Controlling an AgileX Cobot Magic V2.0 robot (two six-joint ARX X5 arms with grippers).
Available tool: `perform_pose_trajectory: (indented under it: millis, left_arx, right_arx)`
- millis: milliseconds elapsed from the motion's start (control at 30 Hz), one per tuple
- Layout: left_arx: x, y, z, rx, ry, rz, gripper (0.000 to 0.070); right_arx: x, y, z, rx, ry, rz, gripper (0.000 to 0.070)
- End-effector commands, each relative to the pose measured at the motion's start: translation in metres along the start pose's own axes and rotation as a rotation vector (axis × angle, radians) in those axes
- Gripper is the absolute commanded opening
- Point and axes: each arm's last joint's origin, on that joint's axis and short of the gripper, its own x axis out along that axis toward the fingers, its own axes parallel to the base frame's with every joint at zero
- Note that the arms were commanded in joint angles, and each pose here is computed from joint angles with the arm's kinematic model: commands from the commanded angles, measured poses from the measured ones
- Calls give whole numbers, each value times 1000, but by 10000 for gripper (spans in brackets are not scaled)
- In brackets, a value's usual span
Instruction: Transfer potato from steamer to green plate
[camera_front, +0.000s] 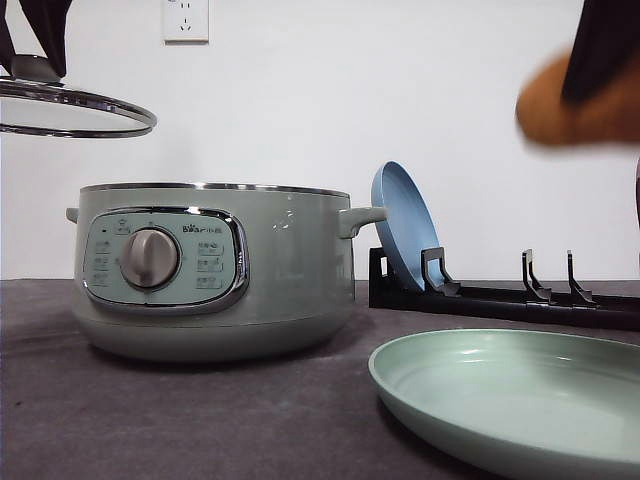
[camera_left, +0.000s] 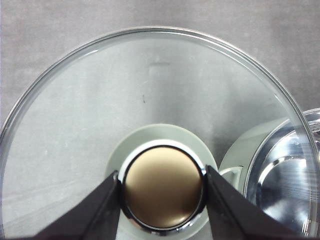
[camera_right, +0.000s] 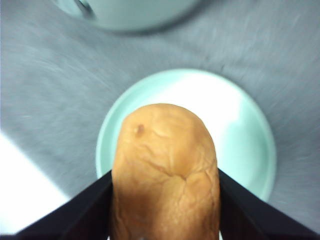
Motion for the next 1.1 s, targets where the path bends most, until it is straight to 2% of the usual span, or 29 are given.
perform_pose_trajectory:
  millis: [0, 300, 767, 1067]
  left_arx:
    - [-13, 0, 8, -3, -78, 1, 0]
    - [-13, 0, 8, -3, -79, 1, 0]
    - [-12, 0, 8, -3, -80, 1, 0]
    - [-12, 0, 8, -3, -81, 1, 0]
  right_arx:
    - [12, -1, -1, 56, -31, 16, 271]
    - [62, -11, -25, 118, -39, 33, 271]
    - [103, -18, -23, 126, 61, 15, 271]
    - [112, -19, -22, 113, 73, 10, 271]
